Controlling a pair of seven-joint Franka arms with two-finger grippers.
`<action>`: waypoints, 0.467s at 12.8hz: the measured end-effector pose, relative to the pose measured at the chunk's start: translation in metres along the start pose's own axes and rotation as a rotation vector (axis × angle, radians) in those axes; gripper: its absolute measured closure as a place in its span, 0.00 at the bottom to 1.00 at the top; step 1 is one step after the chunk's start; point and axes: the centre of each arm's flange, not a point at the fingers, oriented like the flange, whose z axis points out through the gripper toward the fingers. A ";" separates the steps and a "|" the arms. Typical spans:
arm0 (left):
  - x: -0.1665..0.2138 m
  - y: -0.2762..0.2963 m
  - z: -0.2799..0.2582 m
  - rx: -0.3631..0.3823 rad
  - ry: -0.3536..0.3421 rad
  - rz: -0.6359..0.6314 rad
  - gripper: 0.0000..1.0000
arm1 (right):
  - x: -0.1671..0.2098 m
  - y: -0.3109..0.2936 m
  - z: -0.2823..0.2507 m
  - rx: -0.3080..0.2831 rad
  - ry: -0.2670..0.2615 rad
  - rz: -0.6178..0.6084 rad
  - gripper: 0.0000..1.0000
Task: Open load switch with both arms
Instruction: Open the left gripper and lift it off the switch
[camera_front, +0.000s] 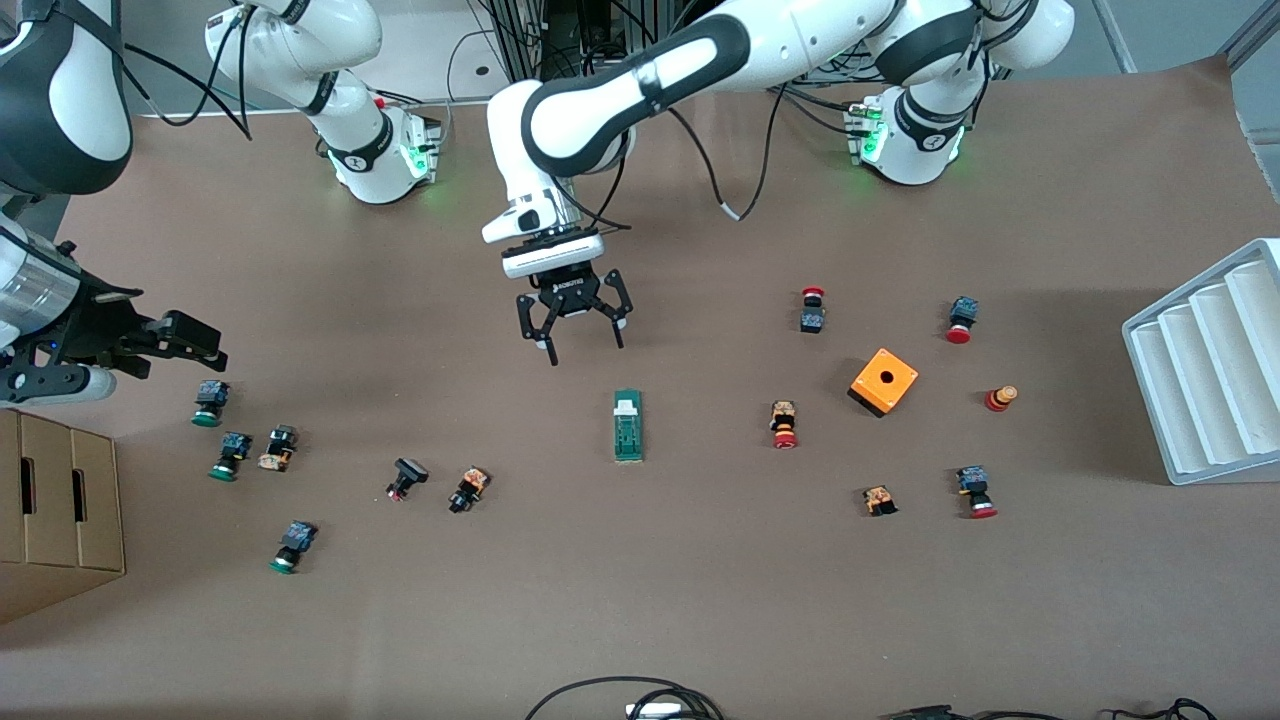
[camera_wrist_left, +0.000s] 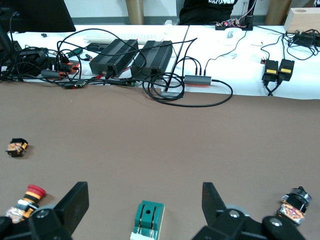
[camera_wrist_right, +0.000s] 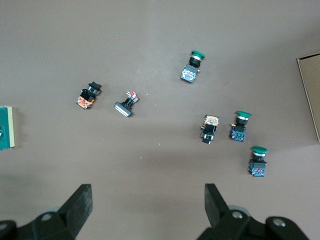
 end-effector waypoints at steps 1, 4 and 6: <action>0.021 -0.003 -0.007 -0.002 -0.013 0.013 0.00 | 0.000 0.009 0.000 -0.009 0.003 -0.029 0.00; 0.090 -0.023 -0.023 -0.024 -0.088 0.064 0.00 | -0.001 0.046 0.000 -0.014 0.013 -0.070 0.00; 0.139 -0.049 -0.026 -0.032 -0.149 0.102 0.00 | -0.001 0.044 0.000 -0.013 0.013 -0.065 0.00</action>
